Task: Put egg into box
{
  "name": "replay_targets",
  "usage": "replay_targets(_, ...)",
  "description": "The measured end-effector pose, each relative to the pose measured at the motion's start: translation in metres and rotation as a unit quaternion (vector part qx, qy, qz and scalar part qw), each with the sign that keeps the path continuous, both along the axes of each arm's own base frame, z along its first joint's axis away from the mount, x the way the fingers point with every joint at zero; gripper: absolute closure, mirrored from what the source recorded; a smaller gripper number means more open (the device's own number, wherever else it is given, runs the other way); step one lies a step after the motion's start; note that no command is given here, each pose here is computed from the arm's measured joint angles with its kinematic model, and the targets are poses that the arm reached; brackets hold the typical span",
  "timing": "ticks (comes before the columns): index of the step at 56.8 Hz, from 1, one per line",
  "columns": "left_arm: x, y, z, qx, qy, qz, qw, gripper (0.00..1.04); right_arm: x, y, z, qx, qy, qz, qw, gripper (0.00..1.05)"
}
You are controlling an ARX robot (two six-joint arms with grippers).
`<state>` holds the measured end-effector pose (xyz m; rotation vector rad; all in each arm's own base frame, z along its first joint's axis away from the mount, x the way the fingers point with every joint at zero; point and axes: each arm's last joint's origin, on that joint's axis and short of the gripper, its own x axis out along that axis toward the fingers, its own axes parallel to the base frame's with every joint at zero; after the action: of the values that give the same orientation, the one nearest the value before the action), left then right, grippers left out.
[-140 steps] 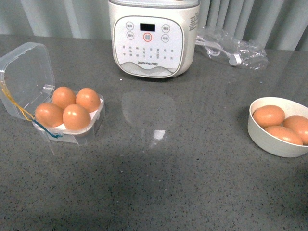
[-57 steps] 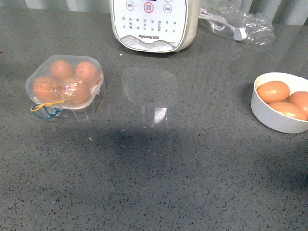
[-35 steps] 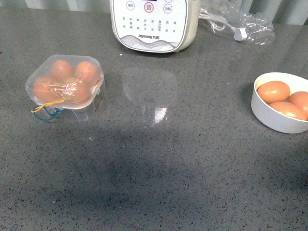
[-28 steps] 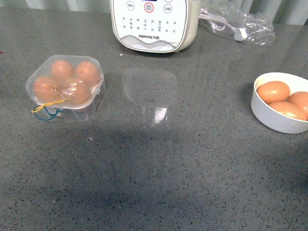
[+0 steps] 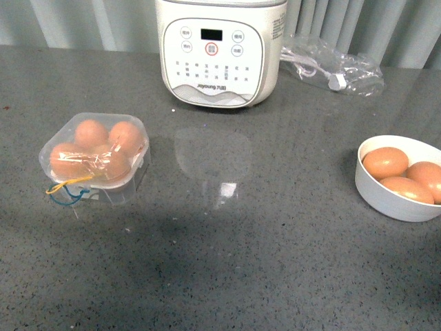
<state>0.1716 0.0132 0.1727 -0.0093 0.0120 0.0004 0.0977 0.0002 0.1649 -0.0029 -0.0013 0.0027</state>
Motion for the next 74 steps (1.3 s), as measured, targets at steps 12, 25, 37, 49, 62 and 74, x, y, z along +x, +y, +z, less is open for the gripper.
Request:
replay_targets(12,-0.018,-0.013,-0.011,0.001,0.001,-0.001,1.0,1.01,0.0,0.0,0.0,0.0,0.0,0.0,1.0,0.07)
replay_targets(25,-0.03,-0.013,-0.003,0.001,-0.011,0.001,1.0,1.01,0.0,0.0,0.0,0.0,0.0,0.0,1.0,0.07)
replay_targets(37,-0.04,-0.013,0.001,0.001,-0.017,0.001,1.0,1.01,0.0,0.0,0.0,0.0,0.0,0.0,1.0,0.07)
replay_targets(49,-0.049,-0.013,0.003,0.001,-0.021,0.001,1.0,1.01,0.0,0.0,0.0,0.0,0.0,0.0,1.0,0.07)
replay_targets(62,-0.056,-0.013,0.004,0.001,-0.022,0.001,1.0,1.01,0.0,0.0,0.0,0.0,0.0,0.0,1.0,0.07)
replay_targets(74,-0.061,-0.013,0.004,0.001,-0.022,0.001,1.0,1.01,0.0,0.0,0.0,0.0,0.0,0.0,1.0,0.07)
